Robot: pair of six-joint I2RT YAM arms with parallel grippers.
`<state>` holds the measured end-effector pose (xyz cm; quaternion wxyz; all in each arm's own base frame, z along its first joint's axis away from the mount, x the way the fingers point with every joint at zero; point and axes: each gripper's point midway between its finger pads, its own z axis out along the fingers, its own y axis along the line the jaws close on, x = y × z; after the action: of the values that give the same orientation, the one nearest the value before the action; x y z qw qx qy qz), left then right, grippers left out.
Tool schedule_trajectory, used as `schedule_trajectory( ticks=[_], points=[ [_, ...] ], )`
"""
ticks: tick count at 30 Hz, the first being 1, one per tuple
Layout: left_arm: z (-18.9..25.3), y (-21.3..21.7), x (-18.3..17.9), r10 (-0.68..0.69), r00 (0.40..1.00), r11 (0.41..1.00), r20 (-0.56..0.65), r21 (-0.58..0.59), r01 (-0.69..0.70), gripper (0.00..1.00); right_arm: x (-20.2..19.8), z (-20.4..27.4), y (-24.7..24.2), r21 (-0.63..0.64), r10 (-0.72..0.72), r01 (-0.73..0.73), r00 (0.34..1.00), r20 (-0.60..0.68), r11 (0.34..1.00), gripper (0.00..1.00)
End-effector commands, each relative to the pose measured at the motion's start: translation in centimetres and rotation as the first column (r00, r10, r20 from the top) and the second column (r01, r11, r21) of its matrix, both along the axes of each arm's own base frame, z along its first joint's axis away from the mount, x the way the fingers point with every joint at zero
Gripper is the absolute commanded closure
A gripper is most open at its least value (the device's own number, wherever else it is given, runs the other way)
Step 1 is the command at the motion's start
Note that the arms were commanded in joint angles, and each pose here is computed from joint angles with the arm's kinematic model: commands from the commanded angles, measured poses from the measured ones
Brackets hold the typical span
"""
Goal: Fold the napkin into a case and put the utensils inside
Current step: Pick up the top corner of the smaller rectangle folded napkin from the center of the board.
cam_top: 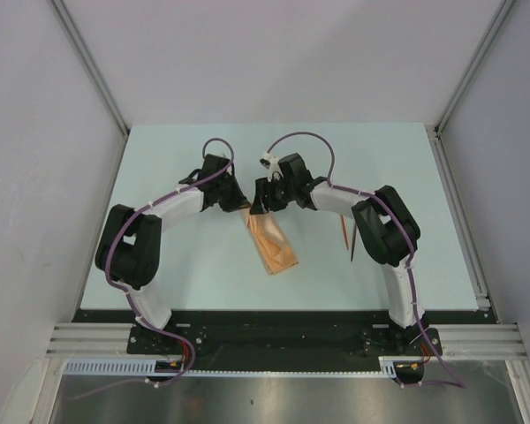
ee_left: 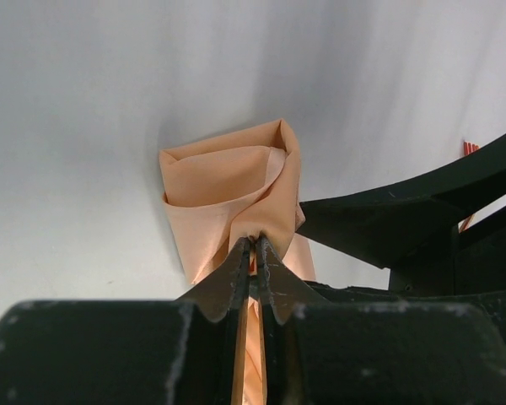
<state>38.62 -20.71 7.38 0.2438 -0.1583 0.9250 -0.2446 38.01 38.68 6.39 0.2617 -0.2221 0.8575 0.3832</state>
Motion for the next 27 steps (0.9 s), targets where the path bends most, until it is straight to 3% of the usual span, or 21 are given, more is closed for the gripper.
schedule_trajectory(
  ticks=[1, 12, 14, 16, 19, 22, 27],
  points=[
    [2.2, -0.5, 1.3, -0.003, 0.999, 0.999, 0.053, -0.033, 0.005, 0.89, 1.0, 1.5, 1.2, 0.039, 0.017, -0.019, 0.998, 0.053, 0.999, 0.51],
    [2.1, -0.6, 1.2, -0.007, 0.999, 0.999, 0.053, -0.036, 0.009, 0.90, 0.8, 1.9, 1.9, 0.078, 0.013, -0.017, 0.999, 0.050, 0.997, 0.80],
    [2.2, -0.7, 1.2, -0.009, 0.999, 0.999, 0.053, -0.040, 0.011, 0.90, 0.7, 2.1, 1.9, 0.081, 0.011, -0.015, 0.999, 0.052, 0.997, 0.93],
    [2.4, -0.7, 1.2, -0.009, 0.998, 0.999, 0.056, -0.041, 0.011, 0.89, 0.6, 2.2, 1.9, 0.081, 0.012, -0.016, 0.998, 0.054, 0.997, 1.00],
    [2.7, -0.8, 1.1, -0.013, 0.998, 0.998, 0.067, -0.054, 0.017, 0.90, 0.4, 2.9, 1.9, 0.088, 0.017, -0.022, 0.998, 0.059, 0.996, 0.98],
    [2.5, -1.0, 1.0, -0.016, 0.998, 0.998, 0.056, -0.060, 0.019, 0.90, 0.2, 3.4, 2.0, 0.095, 0.024, -0.030, 0.998, 0.065, 0.995, 0.84],
    [2.5, -1.1, 1.0, -0.008, 0.999, 0.998, 0.046, -0.069, 0.011, 0.92, -0.2, 3.5, 2.3, 0.095, 0.031, -0.037, 0.997, 0.070, 0.995, 0.68]
  ],
)
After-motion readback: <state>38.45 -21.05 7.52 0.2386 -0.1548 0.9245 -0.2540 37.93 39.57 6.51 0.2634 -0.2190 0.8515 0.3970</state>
